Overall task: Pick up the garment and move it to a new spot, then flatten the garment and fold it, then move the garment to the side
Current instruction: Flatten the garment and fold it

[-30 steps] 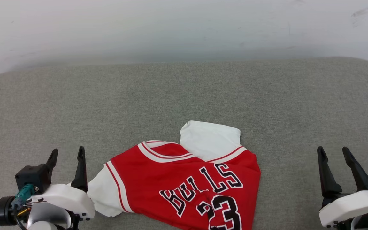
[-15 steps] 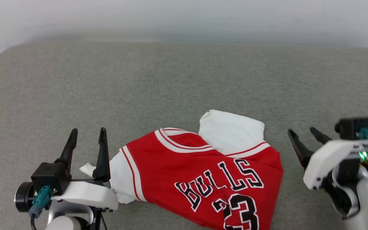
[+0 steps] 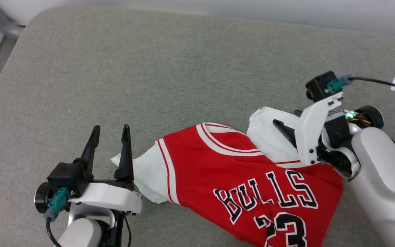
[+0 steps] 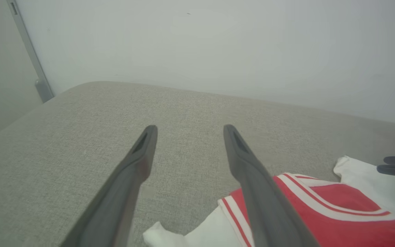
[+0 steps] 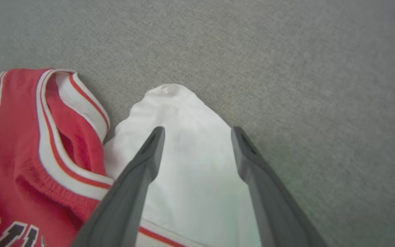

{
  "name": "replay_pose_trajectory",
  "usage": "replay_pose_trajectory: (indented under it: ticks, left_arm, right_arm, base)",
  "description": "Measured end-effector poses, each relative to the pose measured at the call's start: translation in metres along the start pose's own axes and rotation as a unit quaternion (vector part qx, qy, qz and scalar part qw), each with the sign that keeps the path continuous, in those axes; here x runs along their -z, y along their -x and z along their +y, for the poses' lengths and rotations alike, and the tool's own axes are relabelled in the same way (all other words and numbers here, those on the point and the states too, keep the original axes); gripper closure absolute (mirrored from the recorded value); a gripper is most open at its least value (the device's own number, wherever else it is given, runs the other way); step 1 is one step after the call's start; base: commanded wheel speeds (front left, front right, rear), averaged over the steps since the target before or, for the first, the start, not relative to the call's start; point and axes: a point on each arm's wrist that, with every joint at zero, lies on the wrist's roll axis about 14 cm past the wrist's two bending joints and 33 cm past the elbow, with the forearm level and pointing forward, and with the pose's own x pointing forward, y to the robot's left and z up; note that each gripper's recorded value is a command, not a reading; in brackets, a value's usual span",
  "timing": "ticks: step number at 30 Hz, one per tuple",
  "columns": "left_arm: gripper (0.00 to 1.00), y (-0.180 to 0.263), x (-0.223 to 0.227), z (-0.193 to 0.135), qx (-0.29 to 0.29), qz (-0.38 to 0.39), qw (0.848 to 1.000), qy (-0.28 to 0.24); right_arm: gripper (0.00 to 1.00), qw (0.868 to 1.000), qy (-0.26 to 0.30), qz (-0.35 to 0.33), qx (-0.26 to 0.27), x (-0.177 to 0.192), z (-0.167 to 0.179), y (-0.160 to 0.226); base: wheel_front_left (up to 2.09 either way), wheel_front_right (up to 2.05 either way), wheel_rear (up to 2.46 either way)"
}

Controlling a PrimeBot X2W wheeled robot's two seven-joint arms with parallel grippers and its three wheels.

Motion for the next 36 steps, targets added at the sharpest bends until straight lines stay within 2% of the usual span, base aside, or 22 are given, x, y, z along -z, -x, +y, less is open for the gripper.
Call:
replay_pose_trajectory:
  ticks: [7,13,14,15,16,17,19,26,30,32,36]
  left_arm:
    - [0.0,-0.004,0.016,0.007,-0.014,0.019,1.0,0.003]
    - [0.0,-0.005,0.025,0.01,-0.019,0.031,0.999,0.005]
    - [0.0,-0.005,0.026,0.011,-0.02,0.032,0.999,0.004]
    - [0.0,-0.006,0.027,0.012,-0.02,0.033,0.999,0.003]
    - [0.0,-0.006,0.028,0.012,-0.019,0.034,0.999,0.003]
    - [0.0,-0.006,0.028,0.012,-0.02,0.034,0.999,0.003]
    - [0.0,-0.006,0.029,0.012,-0.018,0.035,0.999,0.003]
    - [0.0,-0.004,0.03,0.014,-0.015,0.039,0.999,0.002]
    - [0.0,-0.003,0.032,0.013,-0.009,0.052,0.999,0.003]
    - [0.0,-0.004,0.033,0.011,-0.005,0.054,0.999,0.005]
    - [0.0,-0.004,0.033,0.008,0.005,0.068,0.998,0.007]
  right_arm:
    - [0.0,0.996,0.058,0.061,-0.039,0.007,0.018,-0.032]
    - [0.0,0.984,0.067,0.155,-0.05,0.035,0.017,-0.04]
    - [0.02,0.983,0.063,0.165,-0.053,0.038,0.017,-0.04]
    - [0.53,0.982,0.057,0.173,-0.057,0.041,0.018,-0.04]
    - [0.85,0.981,0.052,0.177,-0.061,0.042,0.02,-0.04]
    - [1.0,0.98,0.05,0.18,-0.063,0.044,0.02,-0.039]
    - [1.0,0.982,0.039,0.173,-0.064,0.043,0.019,-0.038]
    - [1.0,0.996,-0.003,0.084,-0.043,0.018,-0.002,-0.027]
    - [1.0,0.999,-0.026,0.022,0.016,0.01,-0.048,0.002]
    - [1.0,0.999,-0.037,0.01,0.022,0.01,-0.053,0.008]
    - [1.0,0.994,-0.073,-0.033,0.07,0.021,-0.085,0.041]
  base:
    - [0.0,0.0,0.0]
    - [0.0,0.0,0.0]
    - [0.0,0.0,0.0]
    - [0.0,0.0,0.0]
    - [0.0,0.0,0.0]
    - [0.0,0.0,0.0]
    - [0.0,0.0,0.0]
    - [0.0,0.0,0.0]
    - [0.0,0.0,0.0]
    - [0.0,0.0,0.0]
    - [0.0,0.0,0.0]
